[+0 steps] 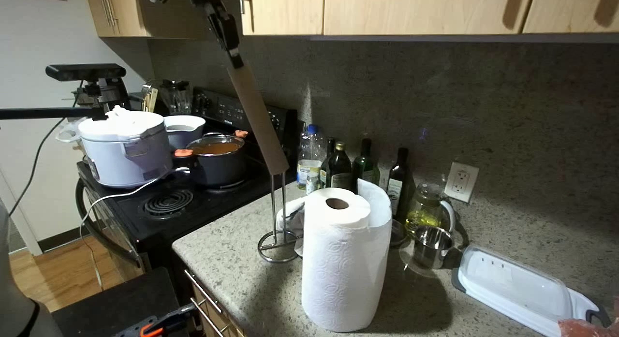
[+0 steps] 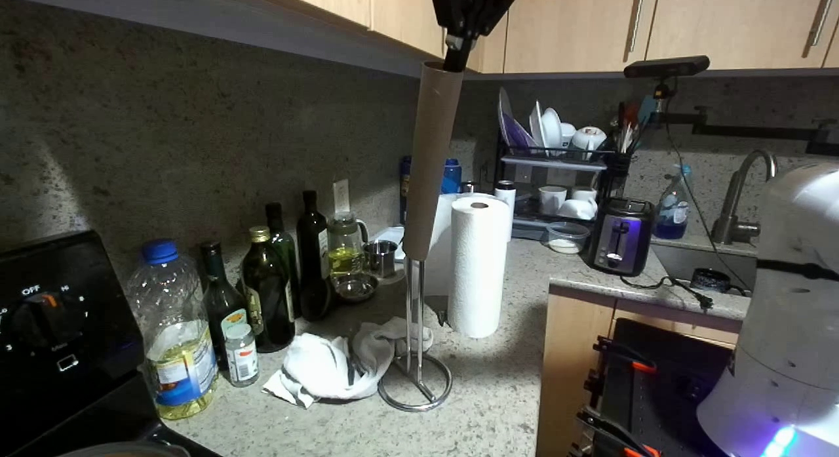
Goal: Remove the empty paper roll off of the holder then put the empty paper roll on the holder
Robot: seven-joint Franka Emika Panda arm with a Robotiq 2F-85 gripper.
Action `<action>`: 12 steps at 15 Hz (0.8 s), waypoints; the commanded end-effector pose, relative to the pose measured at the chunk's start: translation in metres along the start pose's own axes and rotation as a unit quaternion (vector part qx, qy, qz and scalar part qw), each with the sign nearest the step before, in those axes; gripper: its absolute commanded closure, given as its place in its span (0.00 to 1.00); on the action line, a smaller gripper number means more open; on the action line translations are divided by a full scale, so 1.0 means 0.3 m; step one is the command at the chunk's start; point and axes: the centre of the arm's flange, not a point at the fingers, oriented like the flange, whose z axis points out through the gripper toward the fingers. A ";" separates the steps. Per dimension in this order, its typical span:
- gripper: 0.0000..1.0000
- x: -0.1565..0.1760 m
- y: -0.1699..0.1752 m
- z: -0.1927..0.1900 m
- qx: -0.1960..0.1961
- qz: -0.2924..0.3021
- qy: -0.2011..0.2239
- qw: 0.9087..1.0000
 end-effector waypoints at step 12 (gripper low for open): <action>1.00 0.152 0.239 0.153 0.093 0.048 -0.025 0.994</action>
